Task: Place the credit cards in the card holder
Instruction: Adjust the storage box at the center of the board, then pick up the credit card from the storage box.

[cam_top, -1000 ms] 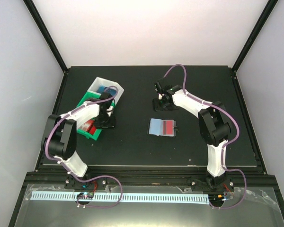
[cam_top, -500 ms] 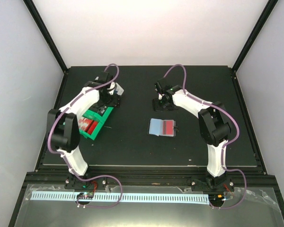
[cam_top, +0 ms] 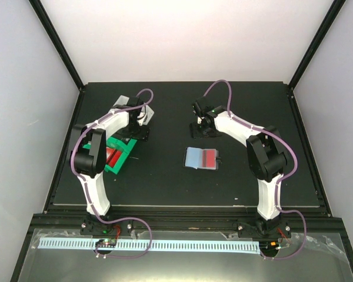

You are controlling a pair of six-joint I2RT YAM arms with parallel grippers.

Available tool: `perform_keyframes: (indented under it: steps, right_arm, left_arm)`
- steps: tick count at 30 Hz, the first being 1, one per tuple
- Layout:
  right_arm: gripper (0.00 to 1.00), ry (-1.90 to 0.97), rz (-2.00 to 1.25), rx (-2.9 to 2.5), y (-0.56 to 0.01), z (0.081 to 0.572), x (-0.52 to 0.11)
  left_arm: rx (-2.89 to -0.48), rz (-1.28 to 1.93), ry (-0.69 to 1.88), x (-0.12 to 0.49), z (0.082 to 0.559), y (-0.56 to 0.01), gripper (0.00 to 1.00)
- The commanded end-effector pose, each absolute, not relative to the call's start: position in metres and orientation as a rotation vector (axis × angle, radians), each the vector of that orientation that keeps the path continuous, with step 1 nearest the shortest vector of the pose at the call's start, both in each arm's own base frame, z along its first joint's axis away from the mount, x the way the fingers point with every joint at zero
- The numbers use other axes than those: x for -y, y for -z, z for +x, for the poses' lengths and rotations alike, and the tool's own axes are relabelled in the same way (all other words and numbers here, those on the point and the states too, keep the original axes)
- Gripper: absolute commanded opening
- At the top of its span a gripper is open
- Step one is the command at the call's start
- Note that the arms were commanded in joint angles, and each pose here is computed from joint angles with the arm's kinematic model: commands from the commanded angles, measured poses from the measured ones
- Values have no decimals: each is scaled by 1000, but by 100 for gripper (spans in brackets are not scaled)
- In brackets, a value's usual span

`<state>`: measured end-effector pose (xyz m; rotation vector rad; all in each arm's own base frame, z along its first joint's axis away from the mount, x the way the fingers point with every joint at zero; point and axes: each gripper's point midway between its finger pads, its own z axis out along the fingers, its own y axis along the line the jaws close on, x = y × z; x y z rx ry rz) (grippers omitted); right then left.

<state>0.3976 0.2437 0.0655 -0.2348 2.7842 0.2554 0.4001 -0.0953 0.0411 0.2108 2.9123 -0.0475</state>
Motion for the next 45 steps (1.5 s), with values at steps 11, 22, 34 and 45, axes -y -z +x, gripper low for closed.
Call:
perform_keyframes:
  steps: [11,22,34,45]
  right_arm:
    - [66,-360,-205,-2791,-64,394,-256]
    - [66,-618,-348,-2721,-84,389,-312]
    - [63,-641,-491,-2709,-76,383,-380]
    - [59,-595,-560,-2712,-57,382,-409]
  left_arm:
    - [-2929,241,340,115,330,-65,71]
    - [-2872,143,-26,69,366,-85,76]
    - [-2942,81,-9,52,368,-50,59]
    - [-2978,93,-44,48,367,-29,58]
